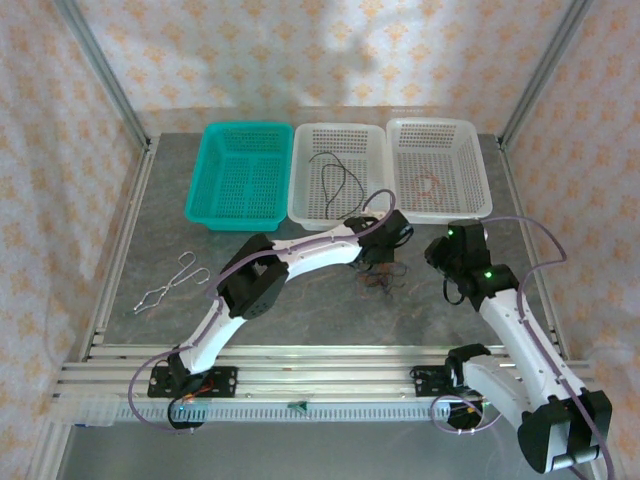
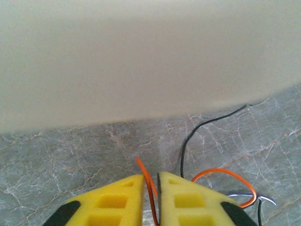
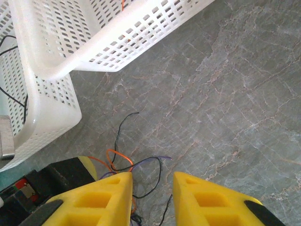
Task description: Untangle the cables
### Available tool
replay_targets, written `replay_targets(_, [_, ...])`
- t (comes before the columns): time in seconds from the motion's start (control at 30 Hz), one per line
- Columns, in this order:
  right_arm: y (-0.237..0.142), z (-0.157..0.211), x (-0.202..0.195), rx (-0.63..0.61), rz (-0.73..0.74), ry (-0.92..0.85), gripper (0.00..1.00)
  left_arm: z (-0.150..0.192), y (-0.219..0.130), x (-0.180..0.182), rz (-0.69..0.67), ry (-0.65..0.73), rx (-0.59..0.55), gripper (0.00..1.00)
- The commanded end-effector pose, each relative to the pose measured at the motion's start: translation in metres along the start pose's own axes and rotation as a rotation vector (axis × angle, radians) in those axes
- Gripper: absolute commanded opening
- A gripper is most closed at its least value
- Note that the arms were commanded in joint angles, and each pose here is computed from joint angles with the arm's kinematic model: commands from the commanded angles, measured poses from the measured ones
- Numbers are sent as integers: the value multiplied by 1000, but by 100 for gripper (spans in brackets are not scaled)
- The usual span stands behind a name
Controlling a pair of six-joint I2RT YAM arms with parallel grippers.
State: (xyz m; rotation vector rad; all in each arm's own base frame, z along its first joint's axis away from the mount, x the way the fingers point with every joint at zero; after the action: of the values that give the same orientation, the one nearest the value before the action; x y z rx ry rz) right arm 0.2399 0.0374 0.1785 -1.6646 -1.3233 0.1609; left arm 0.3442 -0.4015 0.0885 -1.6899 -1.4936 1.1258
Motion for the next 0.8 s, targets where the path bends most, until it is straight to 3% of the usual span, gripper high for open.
replay_targets(0.0, [-8,-14,5,-56,12,-17,29,-5,-4,1,-8,18,-21,13])
replay_targets(0.37, [-9,-20,8,-73,19,-21,28,-21,-30,8,-19,28,-106,3])
replay_targets(0.77, [-9,-18,17,-94,-86,-32,29,-42,-88,-2,153,62,-211,0])
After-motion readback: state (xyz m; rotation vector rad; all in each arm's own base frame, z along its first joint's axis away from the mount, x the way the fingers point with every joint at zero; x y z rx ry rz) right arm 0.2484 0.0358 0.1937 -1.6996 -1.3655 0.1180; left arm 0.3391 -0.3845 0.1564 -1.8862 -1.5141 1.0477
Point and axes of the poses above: each hand's point on the last joint's axis, 136 mm out from that joint toward the fingers, its own y axis out along the fingers, its own x axis along the line the jaws close on, z = x × y, the point moved 4 cm from there along -y, back along the fingers, and after that the axes turned 1 degree about -y, right-handed, at the moved point
